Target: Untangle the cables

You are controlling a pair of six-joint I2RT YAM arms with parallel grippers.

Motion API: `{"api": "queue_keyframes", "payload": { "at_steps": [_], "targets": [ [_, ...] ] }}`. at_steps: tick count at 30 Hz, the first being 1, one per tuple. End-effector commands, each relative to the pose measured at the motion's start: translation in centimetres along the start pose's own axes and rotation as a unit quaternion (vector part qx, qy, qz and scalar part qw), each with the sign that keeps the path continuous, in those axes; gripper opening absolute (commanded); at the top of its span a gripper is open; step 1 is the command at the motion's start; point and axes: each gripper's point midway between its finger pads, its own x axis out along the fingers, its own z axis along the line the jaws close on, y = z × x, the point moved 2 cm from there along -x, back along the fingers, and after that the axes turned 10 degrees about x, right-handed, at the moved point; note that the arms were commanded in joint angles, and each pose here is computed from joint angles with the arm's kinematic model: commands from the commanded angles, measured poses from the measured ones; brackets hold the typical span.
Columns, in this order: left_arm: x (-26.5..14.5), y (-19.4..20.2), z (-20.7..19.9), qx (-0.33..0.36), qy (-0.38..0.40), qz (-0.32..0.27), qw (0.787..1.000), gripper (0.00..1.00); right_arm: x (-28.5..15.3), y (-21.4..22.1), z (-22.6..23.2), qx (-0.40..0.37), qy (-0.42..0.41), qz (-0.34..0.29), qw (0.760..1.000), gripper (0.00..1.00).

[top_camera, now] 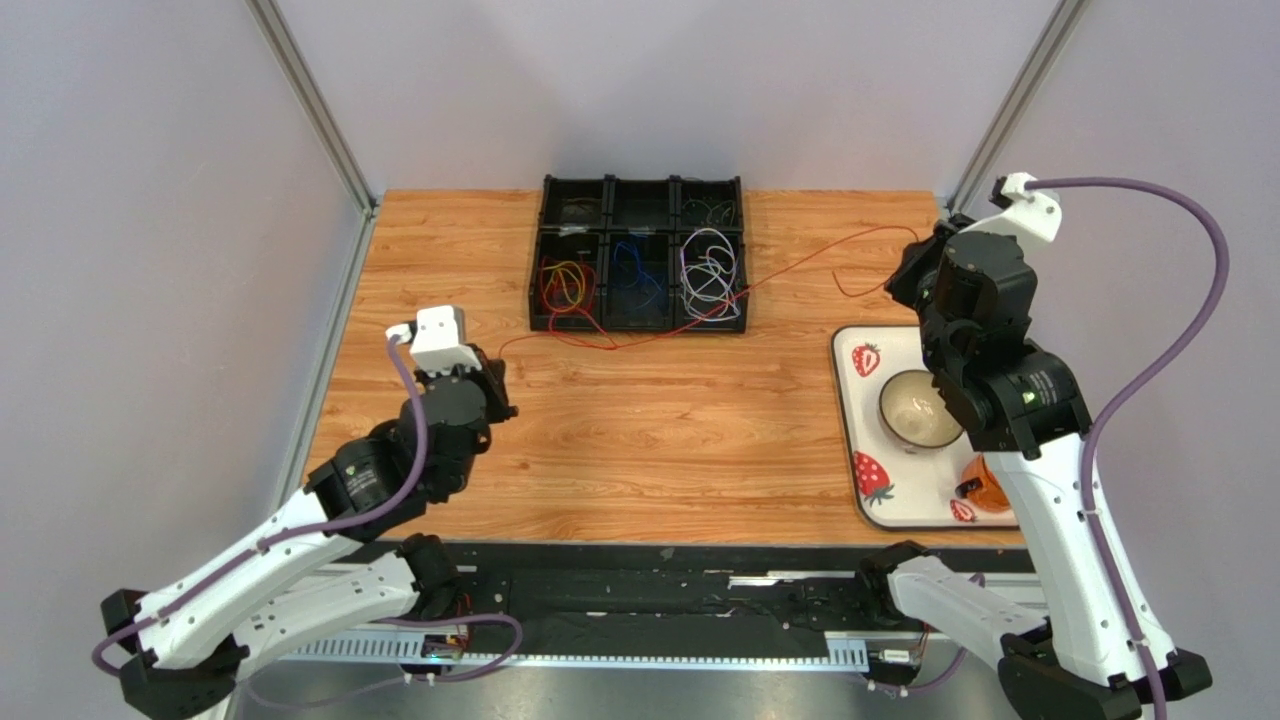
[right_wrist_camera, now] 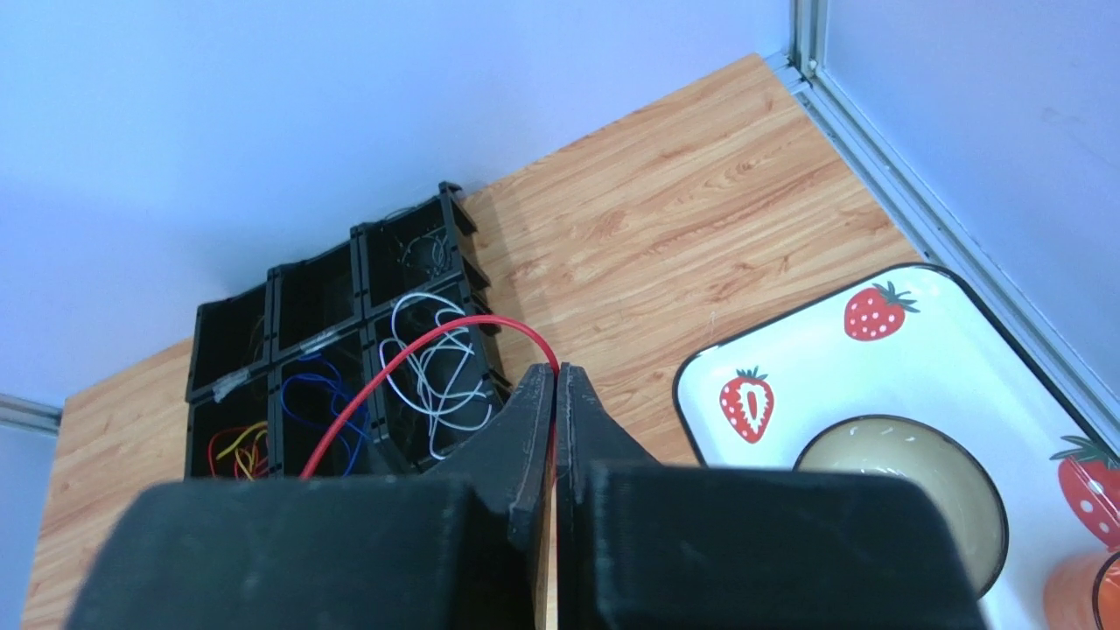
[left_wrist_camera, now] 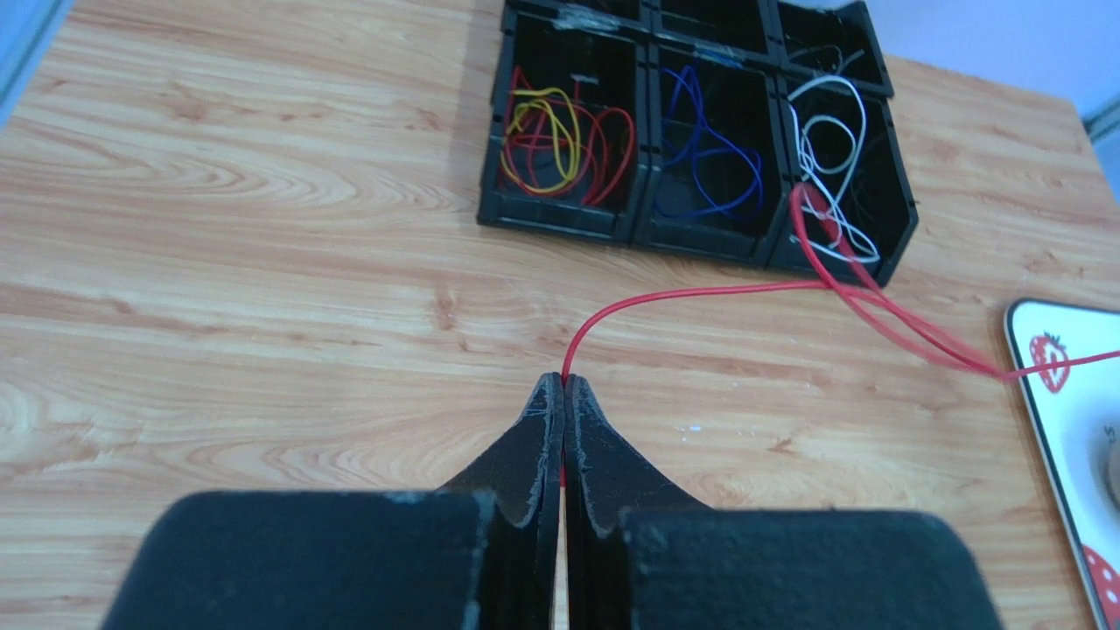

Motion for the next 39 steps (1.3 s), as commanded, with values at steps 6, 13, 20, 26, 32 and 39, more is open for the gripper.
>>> {"api": "queue_keyframes", "payload": {
  "at_steps": [6,13,20,26,32,39],
  "targets": [
    [3.3,-1.5,-6.4,0.067,0.095,0.025,0.993,0.0,0.9,5.5,6.8,0.022,-0.158,0.148,0.976,0.0],
    [10.7,-3.2,-11.1,0.047,0.109,0.05,0.992,0.0,3.5,7.1,13.3,0.012,-0.206,0.206,0.956,0.0],
    [16.4,-4.7,-12.7,0.022,0.133,0.064,0.989,0.0,5.7,6.1,17.2,-0.008,-0.228,0.203,0.952,0.0],
    [20.5,-4.5,-10.6,0.0,0.116,0.066,0.991,0.0,7.6,8.0,21.5,-0.026,-0.294,0.209,0.932,0.0],
    [23.1,-3.8,-8.0,-0.001,0.087,0.063,0.994,0.0,9.7,10.4,24.3,-0.044,-0.31,0.22,0.924,0.0],
    [26.1,-2.0,-4.3,-0.007,0.043,0.074,0.996,0.0,8.5,12.4,28.5,-0.068,-0.361,0.183,0.912,0.0]
  ]
}}
